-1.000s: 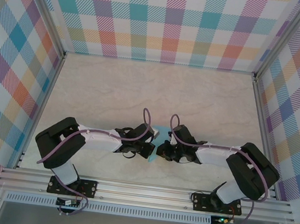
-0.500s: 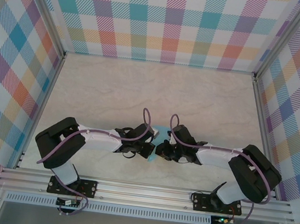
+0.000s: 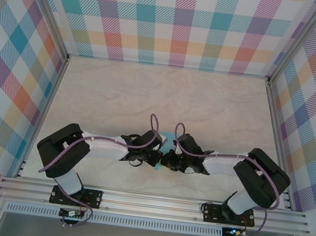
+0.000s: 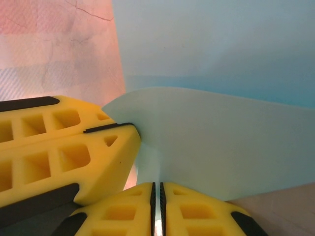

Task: Fold a paper plane with a square sheet of paper (pick it up from the middle)
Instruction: Third fold the triangle at the center of the table.

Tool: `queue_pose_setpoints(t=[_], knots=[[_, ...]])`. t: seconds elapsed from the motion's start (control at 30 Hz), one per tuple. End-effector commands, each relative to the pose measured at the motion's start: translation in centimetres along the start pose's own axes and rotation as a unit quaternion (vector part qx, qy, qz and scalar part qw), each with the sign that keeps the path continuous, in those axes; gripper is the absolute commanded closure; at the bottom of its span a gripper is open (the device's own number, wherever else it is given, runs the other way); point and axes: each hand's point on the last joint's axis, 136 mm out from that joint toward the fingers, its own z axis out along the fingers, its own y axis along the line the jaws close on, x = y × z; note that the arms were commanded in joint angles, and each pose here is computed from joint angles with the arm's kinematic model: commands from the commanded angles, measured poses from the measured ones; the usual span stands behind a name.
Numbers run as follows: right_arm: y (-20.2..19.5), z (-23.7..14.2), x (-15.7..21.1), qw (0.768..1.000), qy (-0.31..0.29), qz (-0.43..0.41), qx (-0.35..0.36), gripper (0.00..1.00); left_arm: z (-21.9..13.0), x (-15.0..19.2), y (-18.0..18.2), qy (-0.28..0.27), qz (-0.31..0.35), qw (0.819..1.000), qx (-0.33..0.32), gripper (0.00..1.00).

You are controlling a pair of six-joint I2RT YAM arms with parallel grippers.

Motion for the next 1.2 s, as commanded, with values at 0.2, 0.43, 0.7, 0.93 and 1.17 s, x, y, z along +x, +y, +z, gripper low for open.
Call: queue_pose_setpoints(t=[0.2, 0.43, 0.7, 0.93, 1.17], knots=[[0.2, -2.2, 0.5, 0.999, -0.033, -0.011, -0.003, 0.85, 0.7, 2.7, 1.8, 0.044, -0.014, 0.999, -0.023, 1.00], [1.1, -1.5, 0.9, 0.999, -0.039, -0.014, -0.015, 0.85, 0.6, 2.6, 1.7, 0.045, -0.016, 0.999, -0.017, 1.00], [1.5, 0.0, 0.9, 0.999, -0.041, -0.010, -0.017, 0.86, 0.6, 2.9, 1.9, 0.048, -0.018, 0.999, -0.018, 1.00], [-0.1, 0.8, 1.2, 0.999, -0.033, -0.001, 0.012, 0.86, 0.4, 3.0, 2.0, 0.049, -0.018, 0.998, -0.021, 1.00], [1.2, 0.0, 1.5, 0.999, -0.034, -0.016, 0.001, 0.86, 0.3, 2.9, 2.0, 0.046, -0.019, 0.999, -0.021, 1.00]])
